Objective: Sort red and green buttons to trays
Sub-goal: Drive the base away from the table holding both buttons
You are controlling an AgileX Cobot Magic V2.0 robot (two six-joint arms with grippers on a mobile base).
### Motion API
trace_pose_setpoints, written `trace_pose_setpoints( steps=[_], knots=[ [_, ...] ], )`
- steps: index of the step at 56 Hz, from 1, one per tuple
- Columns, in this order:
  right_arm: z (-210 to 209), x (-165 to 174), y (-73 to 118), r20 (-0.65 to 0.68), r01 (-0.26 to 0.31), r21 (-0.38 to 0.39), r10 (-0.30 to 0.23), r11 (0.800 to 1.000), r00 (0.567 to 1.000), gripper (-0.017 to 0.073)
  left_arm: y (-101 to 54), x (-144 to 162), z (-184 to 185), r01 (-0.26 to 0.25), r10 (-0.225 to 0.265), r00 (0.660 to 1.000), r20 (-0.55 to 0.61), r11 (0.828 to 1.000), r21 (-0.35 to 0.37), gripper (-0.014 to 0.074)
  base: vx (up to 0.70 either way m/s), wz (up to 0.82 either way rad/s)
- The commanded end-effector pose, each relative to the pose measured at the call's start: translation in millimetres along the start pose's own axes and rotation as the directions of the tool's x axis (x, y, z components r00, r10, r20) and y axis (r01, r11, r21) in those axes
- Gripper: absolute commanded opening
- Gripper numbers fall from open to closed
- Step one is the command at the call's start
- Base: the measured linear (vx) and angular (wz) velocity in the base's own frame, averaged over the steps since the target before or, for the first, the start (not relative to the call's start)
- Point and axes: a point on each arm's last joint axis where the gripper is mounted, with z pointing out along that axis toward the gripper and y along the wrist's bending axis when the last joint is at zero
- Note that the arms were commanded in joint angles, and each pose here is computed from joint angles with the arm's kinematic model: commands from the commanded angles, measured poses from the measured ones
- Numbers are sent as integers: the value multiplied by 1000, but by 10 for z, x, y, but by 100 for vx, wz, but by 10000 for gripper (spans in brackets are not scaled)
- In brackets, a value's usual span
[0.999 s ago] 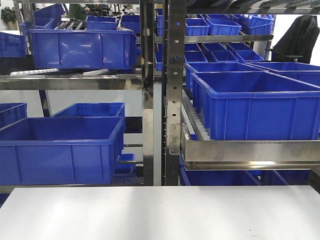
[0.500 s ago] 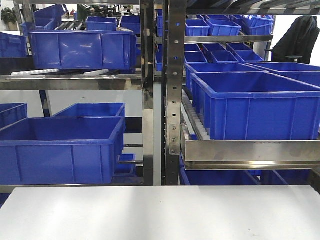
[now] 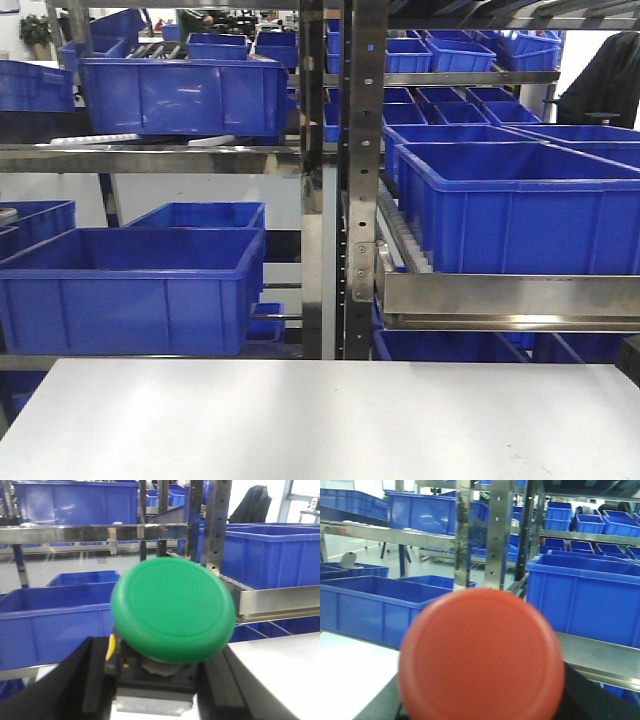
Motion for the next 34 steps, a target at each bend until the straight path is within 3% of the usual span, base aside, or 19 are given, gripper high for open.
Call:
trace_pose_setpoints(
  steps=[1, 34],
  knots=[
    [-18, -157, 20, 73, 22, -30, -20, 999, 997, -9, -24, -188, -41, 6, -9, 993, 115, 1000, 23, -6, -10, 17],
    [-18, -157, 20, 73, 22, -30, -20, 999, 997, -9, -24, -188, -41, 6, -9, 993, 115, 1000, 23, -6, -18, 30]
  ],
)
